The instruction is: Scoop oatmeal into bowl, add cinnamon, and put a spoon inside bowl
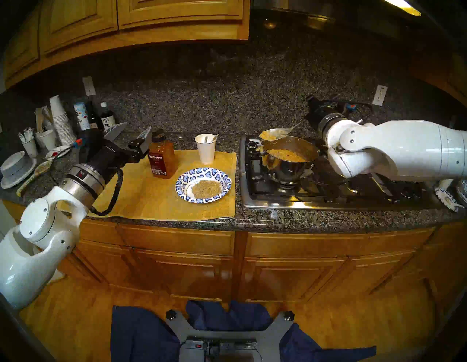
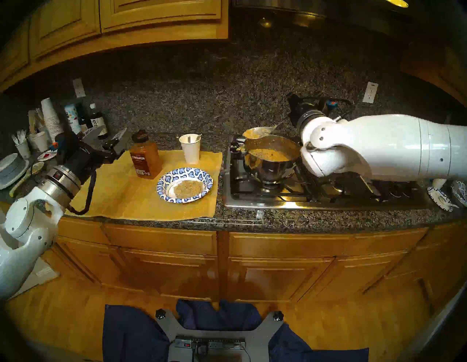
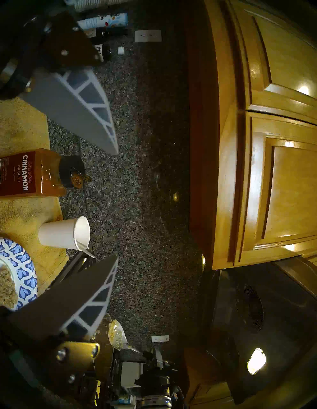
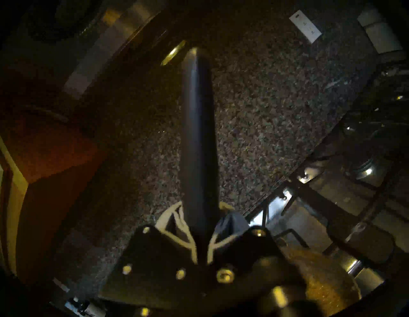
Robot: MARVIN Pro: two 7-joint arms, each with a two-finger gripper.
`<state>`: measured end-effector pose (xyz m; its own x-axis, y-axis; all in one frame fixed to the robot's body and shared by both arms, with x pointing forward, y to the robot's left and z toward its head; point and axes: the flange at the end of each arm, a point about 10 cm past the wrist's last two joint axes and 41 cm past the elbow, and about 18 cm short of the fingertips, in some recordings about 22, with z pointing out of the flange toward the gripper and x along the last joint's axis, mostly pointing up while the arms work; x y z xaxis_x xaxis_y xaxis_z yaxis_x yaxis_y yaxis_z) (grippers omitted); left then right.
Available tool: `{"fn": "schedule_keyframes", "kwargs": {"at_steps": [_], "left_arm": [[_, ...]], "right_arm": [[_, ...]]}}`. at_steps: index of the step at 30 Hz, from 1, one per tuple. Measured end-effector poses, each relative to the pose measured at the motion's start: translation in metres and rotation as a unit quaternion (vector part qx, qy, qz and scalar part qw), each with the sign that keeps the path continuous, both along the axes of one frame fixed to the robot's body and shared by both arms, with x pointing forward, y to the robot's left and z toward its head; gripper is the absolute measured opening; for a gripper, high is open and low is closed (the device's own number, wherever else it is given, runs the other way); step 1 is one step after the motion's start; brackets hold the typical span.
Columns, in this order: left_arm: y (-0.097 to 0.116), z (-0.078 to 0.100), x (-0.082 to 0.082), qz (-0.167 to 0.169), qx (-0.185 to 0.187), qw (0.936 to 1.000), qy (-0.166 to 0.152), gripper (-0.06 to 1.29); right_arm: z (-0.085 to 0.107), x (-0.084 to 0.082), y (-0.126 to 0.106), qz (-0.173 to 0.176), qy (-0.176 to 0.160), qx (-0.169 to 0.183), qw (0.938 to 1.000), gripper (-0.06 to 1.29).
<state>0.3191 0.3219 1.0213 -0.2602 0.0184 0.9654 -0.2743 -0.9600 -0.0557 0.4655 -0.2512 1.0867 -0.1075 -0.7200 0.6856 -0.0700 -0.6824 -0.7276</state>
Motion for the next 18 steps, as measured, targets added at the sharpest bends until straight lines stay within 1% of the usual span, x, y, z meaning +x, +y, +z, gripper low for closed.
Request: {"fn": "schedule_keyframes", "kwargs": {"at_steps": [2, 4, 7, 14, 18], "left_arm": [[0.000, 0.000, 0.000, 0.000, 0.000, 1.0000, 0.000, 1.23], [0.000, 0.000, 0.000, 0.000, 0.000, 1.0000, 0.000, 1.23], [0.000, 0.000, 0.000, 0.000, 0.000, 1.0000, 0.000, 1.23], [0.000, 0.000, 0.000, 0.000, 0.000, 1.0000, 0.000, 1.23], [0.000, 0.000, 0.000, 0.000, 0.000, 1.0000, 0.000, 1.23]], "right_arm": [[0.003, -0.003, -0.010, -0.009, -0.005, 0.003, 0.9999, -0.03], [0.003, -0.005, -0.014, -0.012, -0.005, 0.004, 0.9999, -0.03], [0.000, -0.011, -0.022, -0.013, 0.000, 0.001, 0.9999, -0.03], [-0.014, -0.018, -0.034, -0.009, 0.024, -0.023, 0.9994, -0.03], [-0.013, -0.017, -0.036, -0.007, 0.024, -0.039, 0.9989, -0.03]]}}
